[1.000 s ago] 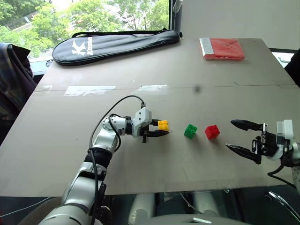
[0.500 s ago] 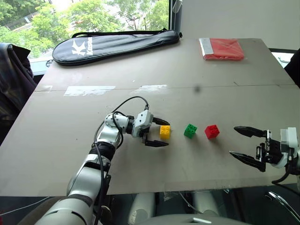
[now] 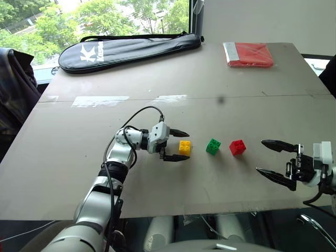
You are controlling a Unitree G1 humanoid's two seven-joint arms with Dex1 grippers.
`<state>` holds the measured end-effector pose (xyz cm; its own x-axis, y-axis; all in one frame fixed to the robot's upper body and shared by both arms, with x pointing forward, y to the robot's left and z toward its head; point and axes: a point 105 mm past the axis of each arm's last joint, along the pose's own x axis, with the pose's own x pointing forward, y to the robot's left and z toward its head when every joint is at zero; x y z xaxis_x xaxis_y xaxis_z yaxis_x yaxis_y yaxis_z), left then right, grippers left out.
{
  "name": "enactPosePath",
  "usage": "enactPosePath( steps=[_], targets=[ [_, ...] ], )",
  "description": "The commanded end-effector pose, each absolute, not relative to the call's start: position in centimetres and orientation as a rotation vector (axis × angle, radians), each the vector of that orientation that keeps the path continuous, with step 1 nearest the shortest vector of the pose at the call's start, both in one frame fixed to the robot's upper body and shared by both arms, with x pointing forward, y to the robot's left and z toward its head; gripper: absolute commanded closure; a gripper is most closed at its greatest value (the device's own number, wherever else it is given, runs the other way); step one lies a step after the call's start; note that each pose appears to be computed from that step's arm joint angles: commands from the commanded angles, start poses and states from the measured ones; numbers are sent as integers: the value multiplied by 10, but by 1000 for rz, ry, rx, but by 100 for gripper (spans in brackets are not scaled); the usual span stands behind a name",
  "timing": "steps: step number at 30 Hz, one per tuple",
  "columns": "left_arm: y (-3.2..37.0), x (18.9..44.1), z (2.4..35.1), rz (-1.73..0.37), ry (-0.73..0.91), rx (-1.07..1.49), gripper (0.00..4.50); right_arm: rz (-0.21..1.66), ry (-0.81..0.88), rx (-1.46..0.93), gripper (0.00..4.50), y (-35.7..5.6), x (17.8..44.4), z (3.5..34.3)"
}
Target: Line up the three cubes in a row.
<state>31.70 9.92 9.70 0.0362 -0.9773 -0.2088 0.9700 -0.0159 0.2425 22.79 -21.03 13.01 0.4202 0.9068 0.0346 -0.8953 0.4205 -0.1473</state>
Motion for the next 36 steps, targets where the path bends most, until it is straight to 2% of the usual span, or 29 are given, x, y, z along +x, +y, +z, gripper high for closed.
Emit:
enactPosePath(
  steps=[1, 4, 11, 19, 23, 28, 36],
  targets=[
    [107, 307, 127, -1531, -106, 359, 11, 1125, -187, -115, 0, -201, 222, 146],
    [108, 295, 137, -1521, -100, 372, 11, 1117, -196, -102, 0, -192, 220, 148],
    [81, 297, 147, -1512, -98, 417, 11, 1092, -189, -75, 0, -190, 217, 142],
    [27, 328, 148, -1599, -13, 582, 11, 1063, -185, -93, 0, -197, 219, 142],
    [9, 331, 144, -1663, 30, 688, 11, 1051, -182, -99, 0, -199, 217, 142],
    [1, 321, 137, -1759, 87, 737, 11, 1031, -169, -118, 0, -207, 215, 142],
    [-4, 321, 126, -1769, 127, 828, 11, 1022, -152, -139, 0, -212, 215, 144]
  ],
)
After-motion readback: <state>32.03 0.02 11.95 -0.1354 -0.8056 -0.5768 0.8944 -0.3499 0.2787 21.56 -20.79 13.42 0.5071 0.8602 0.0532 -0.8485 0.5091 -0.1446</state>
